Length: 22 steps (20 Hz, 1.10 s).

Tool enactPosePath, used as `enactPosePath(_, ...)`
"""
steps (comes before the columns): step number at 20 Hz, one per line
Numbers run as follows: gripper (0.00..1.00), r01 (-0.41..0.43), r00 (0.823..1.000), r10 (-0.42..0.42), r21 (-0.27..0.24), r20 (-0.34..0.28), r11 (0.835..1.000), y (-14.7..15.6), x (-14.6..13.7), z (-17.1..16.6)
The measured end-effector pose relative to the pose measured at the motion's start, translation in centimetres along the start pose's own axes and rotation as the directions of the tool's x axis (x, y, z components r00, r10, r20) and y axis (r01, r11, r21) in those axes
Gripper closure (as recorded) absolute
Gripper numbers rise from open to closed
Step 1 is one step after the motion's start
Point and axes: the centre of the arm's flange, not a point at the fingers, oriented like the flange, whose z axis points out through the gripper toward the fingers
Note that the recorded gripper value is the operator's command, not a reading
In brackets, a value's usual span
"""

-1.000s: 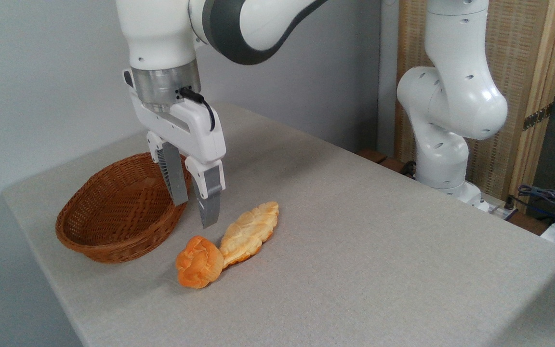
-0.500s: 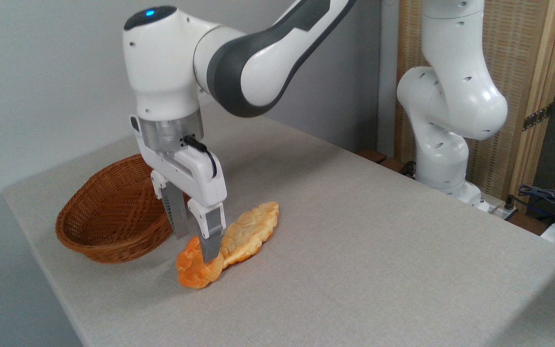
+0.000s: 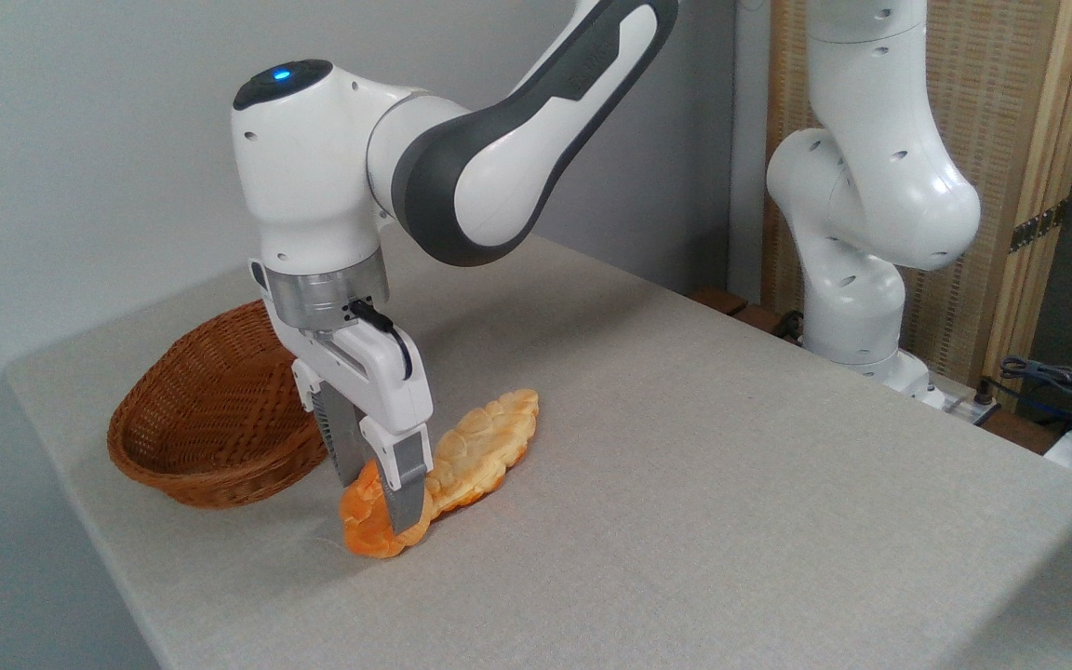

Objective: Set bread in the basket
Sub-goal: 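Close the gripper around the orange bread roll, then lift the orange roll and carry it over the wicker basket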

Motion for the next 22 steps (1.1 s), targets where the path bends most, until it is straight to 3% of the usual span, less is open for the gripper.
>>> enactPosePath(14,0.55,-0.002,1.0,0.003,0.016,-0.023,1.0,-0.1,0.4,-1.3)
enactPosePath(18,0.55,-0.028,0.995,0.033,0.053,-0.092,0.998,1.3,2.8,-5.3)
enactPosePath(22,0.54,0.0,0.987,0.009,0.054,-0.159,0.999,5.7,6.7,-8.1)
